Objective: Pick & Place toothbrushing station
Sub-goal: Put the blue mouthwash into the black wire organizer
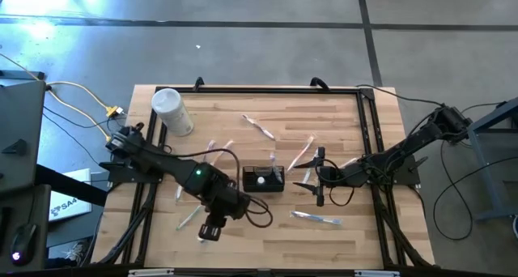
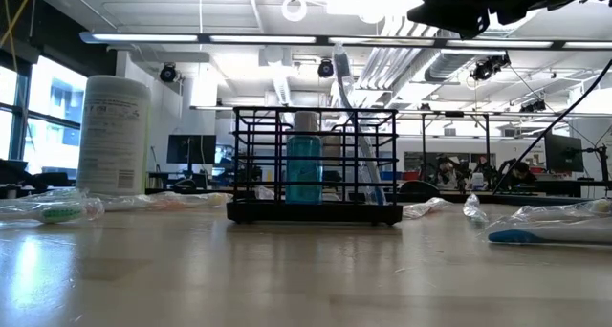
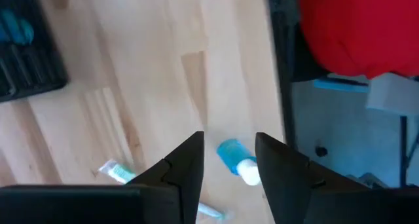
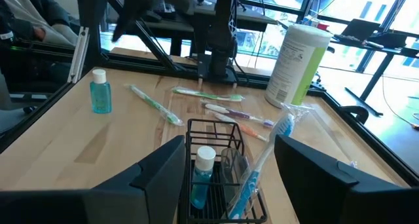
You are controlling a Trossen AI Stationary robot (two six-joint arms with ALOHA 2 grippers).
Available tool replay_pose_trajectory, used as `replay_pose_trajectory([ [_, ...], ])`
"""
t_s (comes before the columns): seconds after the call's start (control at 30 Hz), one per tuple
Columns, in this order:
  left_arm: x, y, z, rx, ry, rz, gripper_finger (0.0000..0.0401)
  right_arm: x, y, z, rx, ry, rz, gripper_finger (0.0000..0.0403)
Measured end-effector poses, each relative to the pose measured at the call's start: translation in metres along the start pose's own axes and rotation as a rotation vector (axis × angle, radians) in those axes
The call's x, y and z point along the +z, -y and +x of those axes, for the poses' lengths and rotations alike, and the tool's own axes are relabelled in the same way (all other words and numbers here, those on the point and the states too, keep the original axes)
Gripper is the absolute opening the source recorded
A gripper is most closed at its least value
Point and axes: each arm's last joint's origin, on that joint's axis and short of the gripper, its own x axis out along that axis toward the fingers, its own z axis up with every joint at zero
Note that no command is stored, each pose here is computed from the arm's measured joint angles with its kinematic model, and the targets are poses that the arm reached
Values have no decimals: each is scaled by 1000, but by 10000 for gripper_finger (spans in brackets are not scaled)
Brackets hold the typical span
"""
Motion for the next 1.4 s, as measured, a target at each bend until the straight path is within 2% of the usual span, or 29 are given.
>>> replay_pose_trajectory([
  [0.1,1,-1,5,21,-13,-21,164,0,0,0,0,0,0,228],
  [0.2,2,-1,11,31,-34,-79,212,0,0,0,0,-1,-1,228],
  [0.37,3,0,19,7,-74,-274,291,0,0,0,1,-2,-4,228],
  [0.5,-2,11,25,34,-92,-287,321,0,0,0,0,-3,-9,228],
  [0.67,-16,32,36,131,-134,-270,326,0,0,0,-2,-2,-13,228],
  [0.97,-37,68,58,223,-190,-514,326,1,1,0,-3,7,-14,228],
  [1.07,-39,71,63,230,-204,-611,326,2,1,0,-3,15,-10,228],
  [1.2,-40,71,64,288,-165,-697,326,2,1,0,-3,19,-8,228],
  [1.3,-39,68,64,338,-113,-819,324,2,1,0,-3,18,-13,228],
  [1.4,-42,63,62,387,-125,-902,312,2,1,0,-3,18,-15,228],
])
